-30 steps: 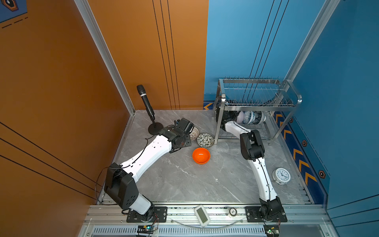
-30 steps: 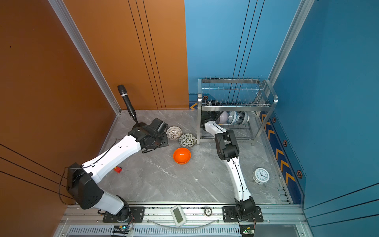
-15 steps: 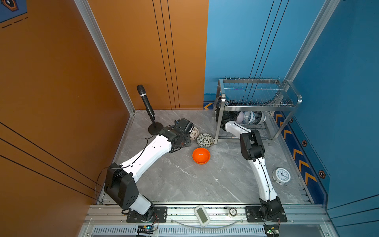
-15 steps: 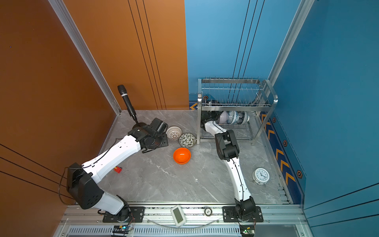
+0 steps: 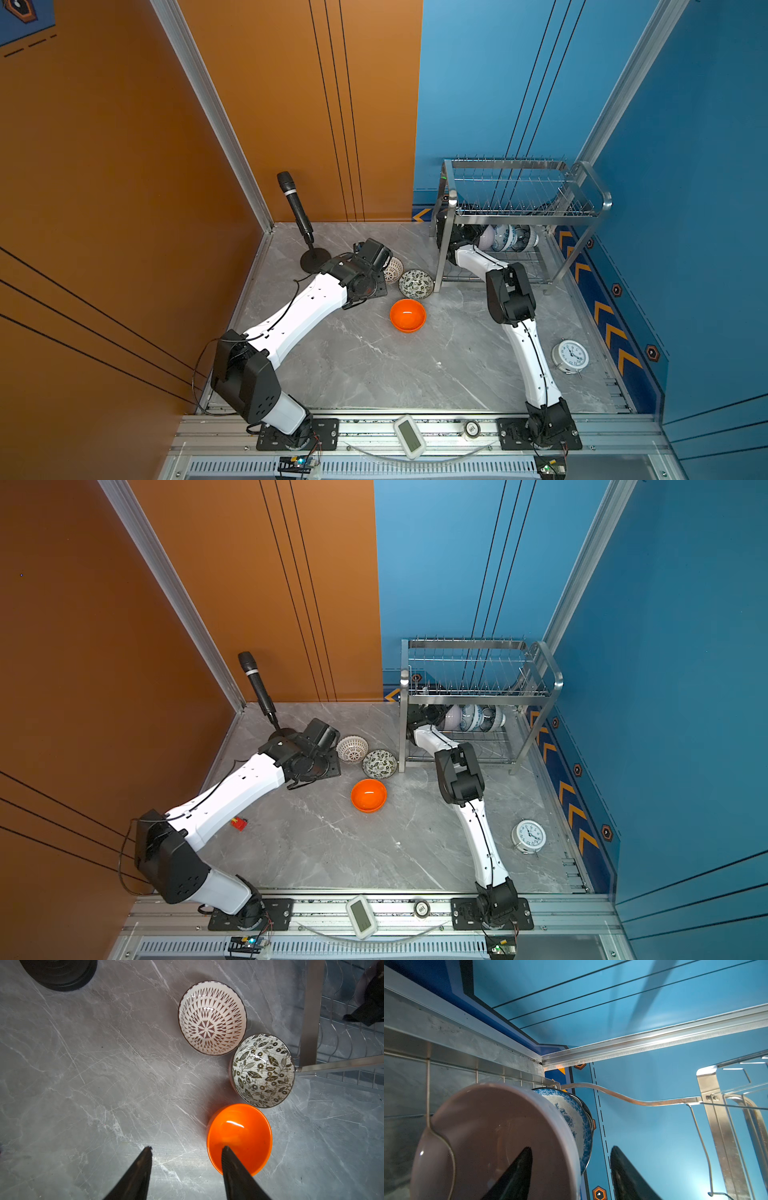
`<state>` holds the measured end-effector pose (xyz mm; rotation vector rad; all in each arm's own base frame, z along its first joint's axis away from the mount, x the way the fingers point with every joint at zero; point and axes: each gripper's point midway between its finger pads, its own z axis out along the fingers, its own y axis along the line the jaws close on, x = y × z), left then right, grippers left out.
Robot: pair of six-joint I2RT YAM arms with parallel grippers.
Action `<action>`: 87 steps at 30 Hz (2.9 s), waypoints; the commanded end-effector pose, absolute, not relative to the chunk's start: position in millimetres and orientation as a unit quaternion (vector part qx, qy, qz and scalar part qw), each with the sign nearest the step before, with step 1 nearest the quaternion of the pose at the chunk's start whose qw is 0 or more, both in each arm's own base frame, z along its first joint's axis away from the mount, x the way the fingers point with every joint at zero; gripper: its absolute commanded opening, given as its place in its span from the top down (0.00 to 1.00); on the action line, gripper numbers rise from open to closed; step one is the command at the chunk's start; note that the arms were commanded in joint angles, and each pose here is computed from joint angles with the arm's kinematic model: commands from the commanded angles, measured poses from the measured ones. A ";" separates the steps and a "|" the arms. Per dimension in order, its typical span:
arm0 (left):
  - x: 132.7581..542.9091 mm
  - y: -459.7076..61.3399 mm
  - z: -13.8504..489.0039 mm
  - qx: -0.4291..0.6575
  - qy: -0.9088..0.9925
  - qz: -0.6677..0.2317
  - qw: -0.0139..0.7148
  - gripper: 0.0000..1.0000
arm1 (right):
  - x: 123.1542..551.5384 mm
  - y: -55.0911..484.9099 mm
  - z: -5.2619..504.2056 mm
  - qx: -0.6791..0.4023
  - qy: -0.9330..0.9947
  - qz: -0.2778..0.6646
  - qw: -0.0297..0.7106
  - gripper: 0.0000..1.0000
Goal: Load bowls into a dish rack
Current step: Place the bowl in the dish rack.
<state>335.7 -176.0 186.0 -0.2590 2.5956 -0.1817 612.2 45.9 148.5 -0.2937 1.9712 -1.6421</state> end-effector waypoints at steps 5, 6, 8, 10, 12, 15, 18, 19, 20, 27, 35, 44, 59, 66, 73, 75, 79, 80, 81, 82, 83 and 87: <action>328.6 -170.2 187.3 -0.093 0.960 -0.070 0.253 0.44 | 605.4 48.7 193.4 -0.067 0.738 -0.594 0.312 0.34; 327.8 -170.8 187.1 -0.092 0.961 -0.071 0.252 0.45 | 604.9 48.6 194.4 -0.065 0.739 -0.592 0.314 0.33; 327.2 -170.5 187.1 -0.093 0.960 -0.071 0.253 0.44 | 603.5 48.6 196.4 -0.062 0.742 -0.587 0.317 0.33; 326.3 -168.8 186.5 -0.095 0.960 -0.070 0.253 0.45 | 602.2 48.3 197.8 -0.059 0.746 -0.581 0.320 0.33; 325.3 -168.5 186.6 -0.095 0.960 -0.070 0.252 0.45 | 601.0 48.7 198.2 -0.057 0.752 -0.573 0.322 0.33; 324.1 -167.5 187.1 -0.095 0.960 -0.070 0.254 0.44 | 599.0 49.3 199.5 -0.051 0.758 -0.562 0.328 0.33; 323.4 -166.5 187.1 -0.096 0.960 -0.069 0.254 0.44 | 597.2 51.2 199.5 -0.049 0.763 -0.552 0.332 0.31; 323.1 -167.2 187.0 -0.094 0.960 -0.070 0.254 0.44 | 596.5 51.3 198.6 -0.048 0.766 -0.549 0.332 0.30; 323.2 -167.5 187.2 -0.094 0.960 -0.071 0.253 0.44 | 595.9 51.3 198.5 -0.047 0.767 -0.546 0.333 0.30; 322.7 -167.3 187.4 -0.092 0.960 -0.072 0.253 0.44 | 589.2 52.5 198.0 -0.040 0.781 -0.525 0.336 0.25; 321.7 -167.0 187.8 -0.090 0.961 -0.073 0.253 0.44 | 585.5 53.4 199.7 -0.035 0.788 -0.511 0.341 0.21; 319.8 -165.8 187.2 -0.088 0.961 -0.074 0.252 0.44 | 579.5 57.5 197.2 -0.030 0.810 -0.472 0.346 0.18; 316.9 -161.4 189.9 -0.086 0.960 -0.079 0.253 0.44 | 569.9 68.2 185.8 -0.028 0.844 -0.410 0.345 0.10; 315.5 -161.0 189.7 -0.084 0.961 -0.081 0.251 0.44 | 564.8 74.5 181.0 -0.029 0.858 -0.380 0.345 0.06; 313.5 -160.3 190.8 -0.083 0.961 -0.083 0.252 0.44 | 556.9 75.8 176.7 -0.026 0.868 -0.362 0.340 0.05; 312.9 -159.4 190.8 -0.084 0.960 -0.083 0.252 0.44 | 554.4 76.1 174.6 -0.026 0.869 -0.361 0.338 0.05; 310.6 -157.8 191.3 -0.083 0.960 -0.082 0.254 0.44 | 548.4 76.2 171.1 -0.027 0.871 -0.361 0.333 0.05; 309.9 -157.3 190.7 -0.083 0.960 -0.082 0.253 0.44 | 546.7 76.4 170.4 -0.027 0.871 -0.361 0.332 0.05; 309.5 -156.9 191.3 -0.084 0.960 -0.083 0.254 0.44 | 545.2 76.8 169.1 -0.027 0.872 -0.360 0.331 0.05; 308.8 -156.7 191.6 -0.084 0.960 -0.083 0.255 0.44 | 544.1 77.2 168.9 -0.027 0.873 -0.359 0.331 0.05; 308.3 -156.8 191.9 -0.084 0.960 -0.085 0.255 0.44 | 542.8 77.4 168.1 -0.027 0.873 -0.357 0.330 0.05; 305.8 -155.0 192.1 -0.085 0.959 -0.085 0.256 0.44 | 536.5 80.2 166.5 -0.030 0.876 -0.352 0.327 0.05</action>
